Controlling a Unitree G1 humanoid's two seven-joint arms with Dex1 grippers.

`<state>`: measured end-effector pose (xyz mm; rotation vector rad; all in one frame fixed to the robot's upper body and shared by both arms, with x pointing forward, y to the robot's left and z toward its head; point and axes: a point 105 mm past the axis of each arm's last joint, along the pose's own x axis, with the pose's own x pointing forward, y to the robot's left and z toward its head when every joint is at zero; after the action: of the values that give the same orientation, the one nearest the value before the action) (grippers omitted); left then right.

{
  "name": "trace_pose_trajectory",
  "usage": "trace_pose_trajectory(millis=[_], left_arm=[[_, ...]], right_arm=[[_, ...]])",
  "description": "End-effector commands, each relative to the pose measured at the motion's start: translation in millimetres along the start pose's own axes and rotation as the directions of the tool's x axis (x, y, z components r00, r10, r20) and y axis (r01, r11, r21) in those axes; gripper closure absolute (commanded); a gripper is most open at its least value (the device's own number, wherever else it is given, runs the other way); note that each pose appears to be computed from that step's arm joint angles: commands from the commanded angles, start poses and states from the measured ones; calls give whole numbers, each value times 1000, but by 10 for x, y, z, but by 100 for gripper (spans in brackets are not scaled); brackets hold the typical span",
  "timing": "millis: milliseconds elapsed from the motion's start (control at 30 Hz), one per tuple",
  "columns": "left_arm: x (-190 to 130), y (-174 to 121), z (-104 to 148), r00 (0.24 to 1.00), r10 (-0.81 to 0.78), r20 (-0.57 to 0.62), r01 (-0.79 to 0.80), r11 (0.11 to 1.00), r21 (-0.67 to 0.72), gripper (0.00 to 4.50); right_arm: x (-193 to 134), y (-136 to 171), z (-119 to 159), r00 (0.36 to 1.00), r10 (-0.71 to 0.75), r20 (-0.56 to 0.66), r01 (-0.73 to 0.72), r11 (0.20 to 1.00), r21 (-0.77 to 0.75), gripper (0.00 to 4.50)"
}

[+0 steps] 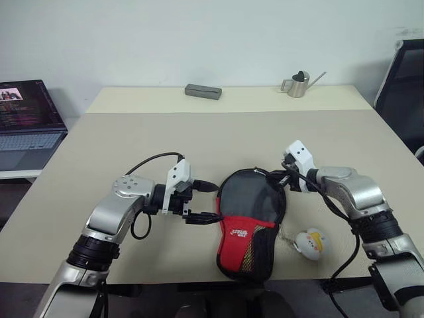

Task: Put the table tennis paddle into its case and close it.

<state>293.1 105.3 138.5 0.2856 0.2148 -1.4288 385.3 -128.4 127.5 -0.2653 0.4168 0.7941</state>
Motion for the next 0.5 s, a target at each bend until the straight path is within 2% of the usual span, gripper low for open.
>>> trace_pose_trajectory(millis=[33,267,500], left_arm=[[-13,-31,119,1000,-3,22,1,999,52,0],[3,-40,120,1000,-1,22,0,999,53,0],[18,-39,93,1000,4,20,-5,999,49,0]], right_arm=[[19,-67,306,997,-7,74,14,995,-95,448],[129,-125,393,998,16,64,-7,990,-144,448],[177,42,177,996,87,6,-85,989,-125,448]])
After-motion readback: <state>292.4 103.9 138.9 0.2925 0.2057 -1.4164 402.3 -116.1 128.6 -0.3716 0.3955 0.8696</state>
